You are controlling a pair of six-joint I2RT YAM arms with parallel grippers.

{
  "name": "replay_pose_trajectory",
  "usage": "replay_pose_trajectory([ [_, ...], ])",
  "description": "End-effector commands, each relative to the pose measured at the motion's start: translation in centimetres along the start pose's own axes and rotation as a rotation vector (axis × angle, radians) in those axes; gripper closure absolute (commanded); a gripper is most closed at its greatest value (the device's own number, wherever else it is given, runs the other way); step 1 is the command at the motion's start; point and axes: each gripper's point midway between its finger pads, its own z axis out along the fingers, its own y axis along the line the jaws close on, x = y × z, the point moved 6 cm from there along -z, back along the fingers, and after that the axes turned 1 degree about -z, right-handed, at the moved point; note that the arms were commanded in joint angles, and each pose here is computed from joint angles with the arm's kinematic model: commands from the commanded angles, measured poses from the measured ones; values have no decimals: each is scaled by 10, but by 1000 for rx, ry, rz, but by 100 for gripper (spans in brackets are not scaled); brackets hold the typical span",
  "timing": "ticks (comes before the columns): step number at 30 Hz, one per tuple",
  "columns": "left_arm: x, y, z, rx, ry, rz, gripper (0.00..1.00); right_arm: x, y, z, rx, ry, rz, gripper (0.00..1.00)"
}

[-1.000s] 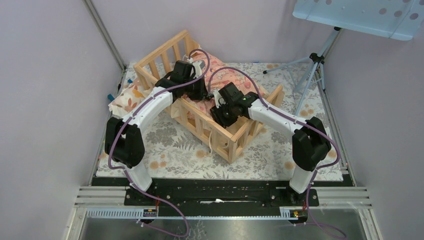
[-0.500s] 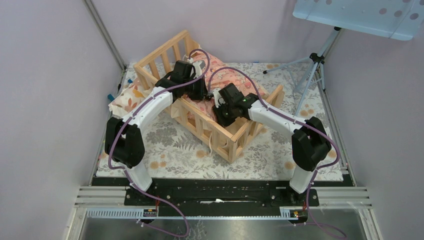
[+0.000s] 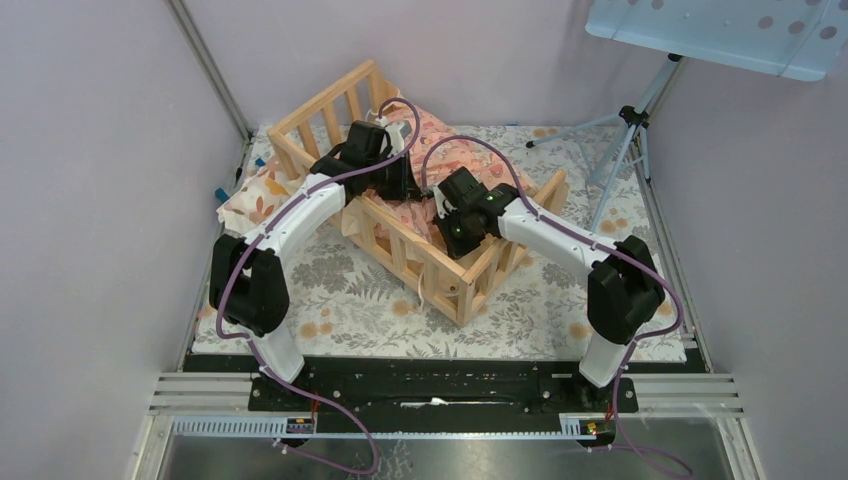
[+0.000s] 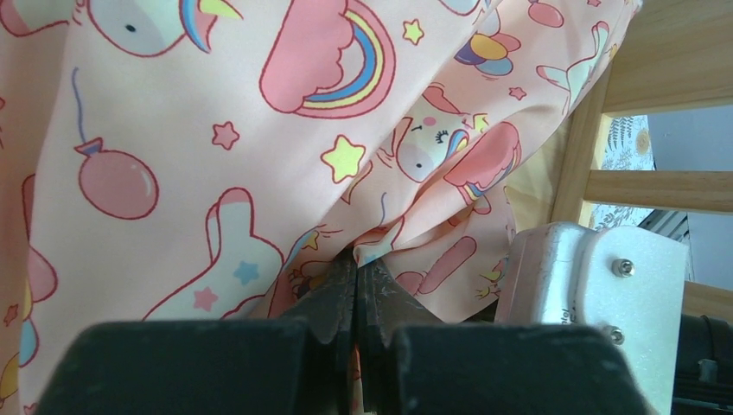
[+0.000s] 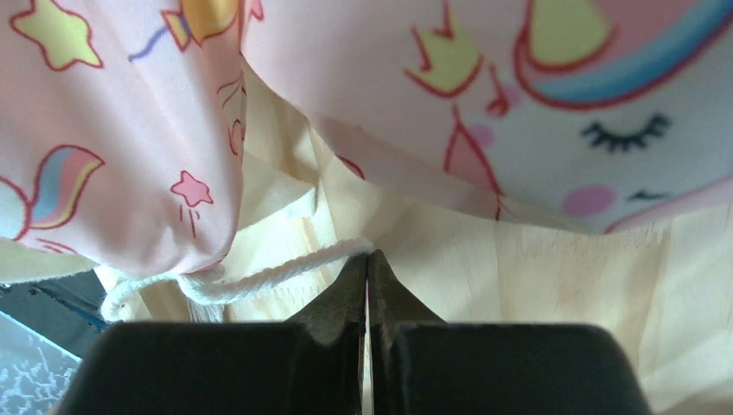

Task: Set up the pet bed
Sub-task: Cross the ropes on the bed frame.

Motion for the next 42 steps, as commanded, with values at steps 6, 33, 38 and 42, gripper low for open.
replay_pose_trajectory([
  [6,13,27,-4,-7,64,-48,100,-21,19,-41,-82,-99,47,100],
  [33,5,-21,-24,120,8,63,88,-34,37,-119,-299,-146,124,100],
  [38,7,-29,-28,155,7,82,88,-38,30,-126,-401,-145,212,100],
  [42,8,-32,-34,156,-1,87,88,-39,26,-127,-472,-127,265,100],
])
